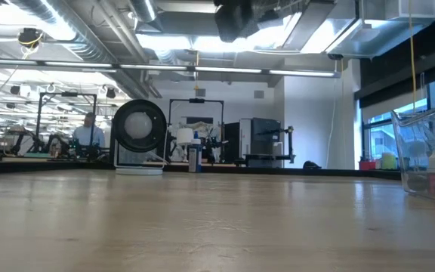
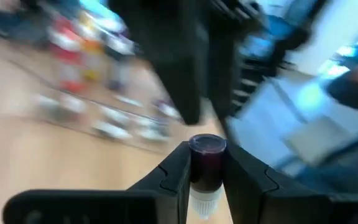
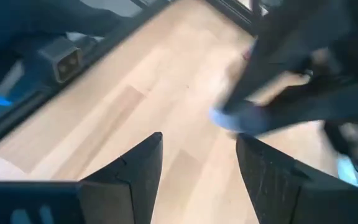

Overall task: Pick & Place food coloring
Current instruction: Put the small pink food coloring bottle into the transparent bin

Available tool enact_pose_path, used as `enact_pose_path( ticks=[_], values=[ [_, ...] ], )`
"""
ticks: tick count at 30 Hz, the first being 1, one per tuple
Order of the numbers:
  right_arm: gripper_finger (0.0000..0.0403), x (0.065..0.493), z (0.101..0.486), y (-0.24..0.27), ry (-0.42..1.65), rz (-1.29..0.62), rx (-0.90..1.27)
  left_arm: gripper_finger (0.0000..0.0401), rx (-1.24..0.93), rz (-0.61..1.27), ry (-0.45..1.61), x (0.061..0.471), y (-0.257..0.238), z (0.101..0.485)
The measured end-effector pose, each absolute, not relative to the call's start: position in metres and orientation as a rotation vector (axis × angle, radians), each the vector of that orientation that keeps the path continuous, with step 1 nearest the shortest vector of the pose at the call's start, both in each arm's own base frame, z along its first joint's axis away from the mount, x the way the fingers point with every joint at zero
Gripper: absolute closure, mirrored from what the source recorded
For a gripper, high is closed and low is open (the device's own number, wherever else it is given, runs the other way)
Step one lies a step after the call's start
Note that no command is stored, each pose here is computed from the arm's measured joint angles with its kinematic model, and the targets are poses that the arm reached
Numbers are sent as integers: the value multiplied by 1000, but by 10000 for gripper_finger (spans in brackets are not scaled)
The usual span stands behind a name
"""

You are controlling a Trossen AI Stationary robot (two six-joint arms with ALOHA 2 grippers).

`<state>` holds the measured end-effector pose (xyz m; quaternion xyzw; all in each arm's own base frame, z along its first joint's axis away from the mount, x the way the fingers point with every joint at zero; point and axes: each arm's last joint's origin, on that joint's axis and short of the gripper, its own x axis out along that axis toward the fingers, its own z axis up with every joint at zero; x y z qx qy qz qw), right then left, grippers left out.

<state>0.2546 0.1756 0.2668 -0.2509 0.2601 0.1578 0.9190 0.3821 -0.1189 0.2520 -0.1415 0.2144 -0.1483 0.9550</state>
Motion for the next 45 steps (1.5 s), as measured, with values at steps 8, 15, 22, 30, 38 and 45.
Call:
enact_pose_path(
  ticks=[8,15,22,30,38,45],
  values=[
    [197,252,267,171,547,90,-463,327,-77,-184,27,368,-116,267],
    [197,256,276,171,437,-63,-374,326,-62,-156,-39,363,-104,257],
    [197,260,281,172,392,-35,-272,327,-30,-213,-81,362,-108,261],
    [197,268,286,165,360,-14,-204,327,10,-214,-112,362,-109,263],
    [204,273,287,160,352,16,-175,324,12,-214,-111,362,-109,263],
    [268,273,287,160,351,24,-174,325,13,-214,-103,362,-109,262]
  ],
)
